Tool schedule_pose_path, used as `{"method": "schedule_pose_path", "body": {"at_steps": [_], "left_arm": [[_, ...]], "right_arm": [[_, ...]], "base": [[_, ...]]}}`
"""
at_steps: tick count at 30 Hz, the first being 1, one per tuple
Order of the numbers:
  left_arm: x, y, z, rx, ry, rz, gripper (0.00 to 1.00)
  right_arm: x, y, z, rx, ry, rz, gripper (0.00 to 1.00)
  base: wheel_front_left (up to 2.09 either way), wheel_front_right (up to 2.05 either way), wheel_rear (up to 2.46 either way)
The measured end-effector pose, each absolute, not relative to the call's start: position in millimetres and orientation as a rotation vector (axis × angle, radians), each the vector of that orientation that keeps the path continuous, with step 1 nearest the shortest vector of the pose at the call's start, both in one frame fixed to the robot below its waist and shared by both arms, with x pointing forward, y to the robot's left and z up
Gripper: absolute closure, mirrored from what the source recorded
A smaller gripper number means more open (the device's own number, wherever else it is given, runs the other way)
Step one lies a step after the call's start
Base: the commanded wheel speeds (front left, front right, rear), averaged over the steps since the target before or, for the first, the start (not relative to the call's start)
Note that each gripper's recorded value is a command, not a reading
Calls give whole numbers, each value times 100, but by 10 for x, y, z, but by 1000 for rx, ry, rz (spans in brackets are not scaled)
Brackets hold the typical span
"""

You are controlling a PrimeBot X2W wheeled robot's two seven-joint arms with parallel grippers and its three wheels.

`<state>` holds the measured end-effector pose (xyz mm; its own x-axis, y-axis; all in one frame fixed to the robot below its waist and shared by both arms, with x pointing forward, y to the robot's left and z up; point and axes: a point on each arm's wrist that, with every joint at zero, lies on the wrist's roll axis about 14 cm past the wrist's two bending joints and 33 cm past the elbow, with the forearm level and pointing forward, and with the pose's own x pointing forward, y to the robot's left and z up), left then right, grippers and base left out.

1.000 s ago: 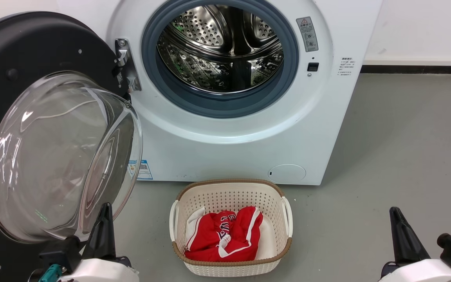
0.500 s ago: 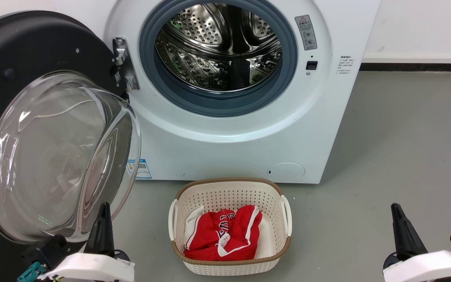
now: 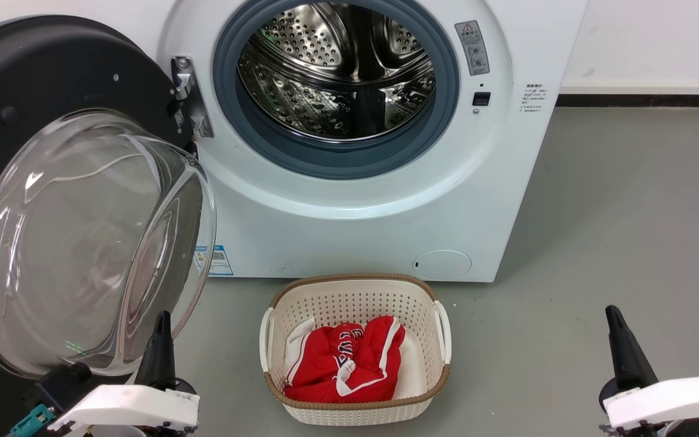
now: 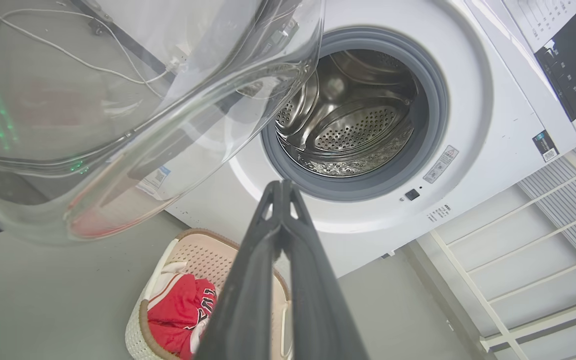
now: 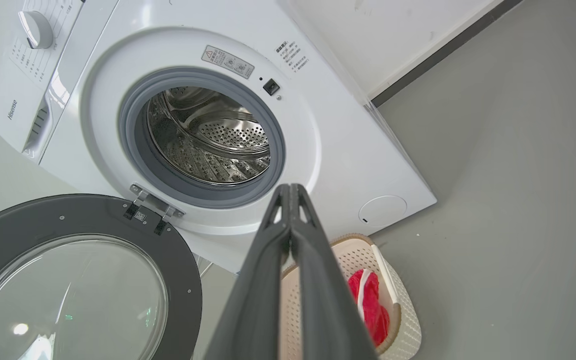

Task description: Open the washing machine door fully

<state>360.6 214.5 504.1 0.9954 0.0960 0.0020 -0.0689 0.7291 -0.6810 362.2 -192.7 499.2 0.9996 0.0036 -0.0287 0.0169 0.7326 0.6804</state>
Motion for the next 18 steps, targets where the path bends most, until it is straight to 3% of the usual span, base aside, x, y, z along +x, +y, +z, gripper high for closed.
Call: {"method": "schedule_pose_path", "body": {"at_steps": [18], "left_arm": [[3671,2128,5005,-976,-16,86,100]], "right_arm": [[3683,-1952,4979,978,33,-20,100]], "base": [[0,0,0]]}}
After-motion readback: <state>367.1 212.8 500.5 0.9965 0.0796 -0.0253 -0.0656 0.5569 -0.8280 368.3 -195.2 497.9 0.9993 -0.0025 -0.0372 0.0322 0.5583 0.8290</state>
